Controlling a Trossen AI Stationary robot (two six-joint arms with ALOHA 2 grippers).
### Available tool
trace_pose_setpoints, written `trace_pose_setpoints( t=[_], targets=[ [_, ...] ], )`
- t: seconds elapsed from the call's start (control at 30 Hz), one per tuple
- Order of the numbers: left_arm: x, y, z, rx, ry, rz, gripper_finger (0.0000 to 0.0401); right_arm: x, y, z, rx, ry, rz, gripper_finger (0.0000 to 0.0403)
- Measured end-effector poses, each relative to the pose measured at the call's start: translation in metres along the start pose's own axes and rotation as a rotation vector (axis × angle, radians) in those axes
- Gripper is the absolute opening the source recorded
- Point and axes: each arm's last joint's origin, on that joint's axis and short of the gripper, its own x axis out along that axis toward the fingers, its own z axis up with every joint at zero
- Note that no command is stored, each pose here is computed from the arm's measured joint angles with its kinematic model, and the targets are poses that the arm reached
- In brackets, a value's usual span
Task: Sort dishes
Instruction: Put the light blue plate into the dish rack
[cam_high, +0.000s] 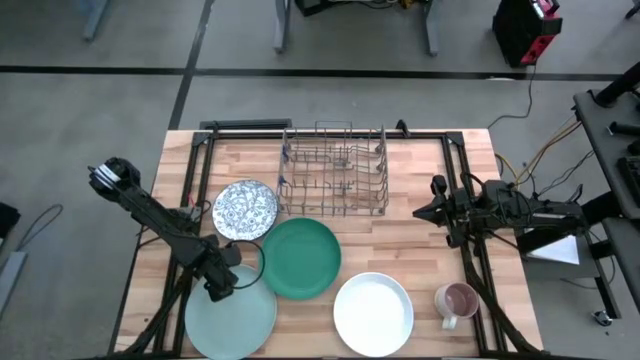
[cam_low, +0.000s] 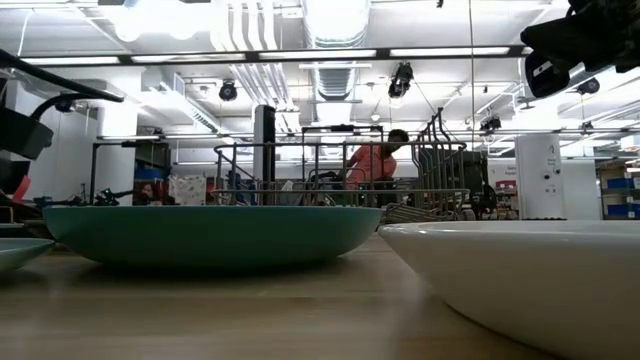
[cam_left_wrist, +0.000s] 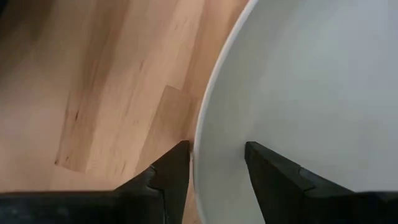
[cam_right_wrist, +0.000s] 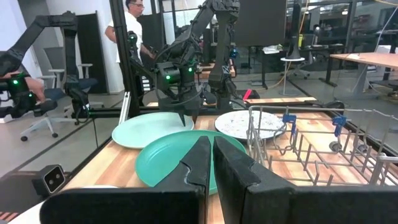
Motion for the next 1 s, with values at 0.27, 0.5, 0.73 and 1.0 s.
trace_pose_setpoints(
  t=[0.27, 0.5, 0.73, 1.0],
  targets=[
    [0.0, -0.004, 0.001, 0.005, 0.026, -0.052, 0.0125, 0.0, 0.0, 0.0, -0.004, 0.0, 0.0, 0.0011],
    [-0.007, -0.013, 0.004, 0.008, 0.022, -0.103, 0.0055, 0.0, 0.0, 0.0, -0.005, 0.0, 0.0, 0.0011],
    [-0.014, -0.02, 0.007, 0.002, 0.016, -0.14, 0.0005, 0.0, 0.0, 0.0, -0.005, 0.0, 0.0, 0.0011],
    [-0.029, -0.028, 0.009, 0.002, 0.048, -0.159, 0.0001, 0.0, 0.0, 0.0, -0.005, 0.0, 0.001, 0.0011]
  ],
)
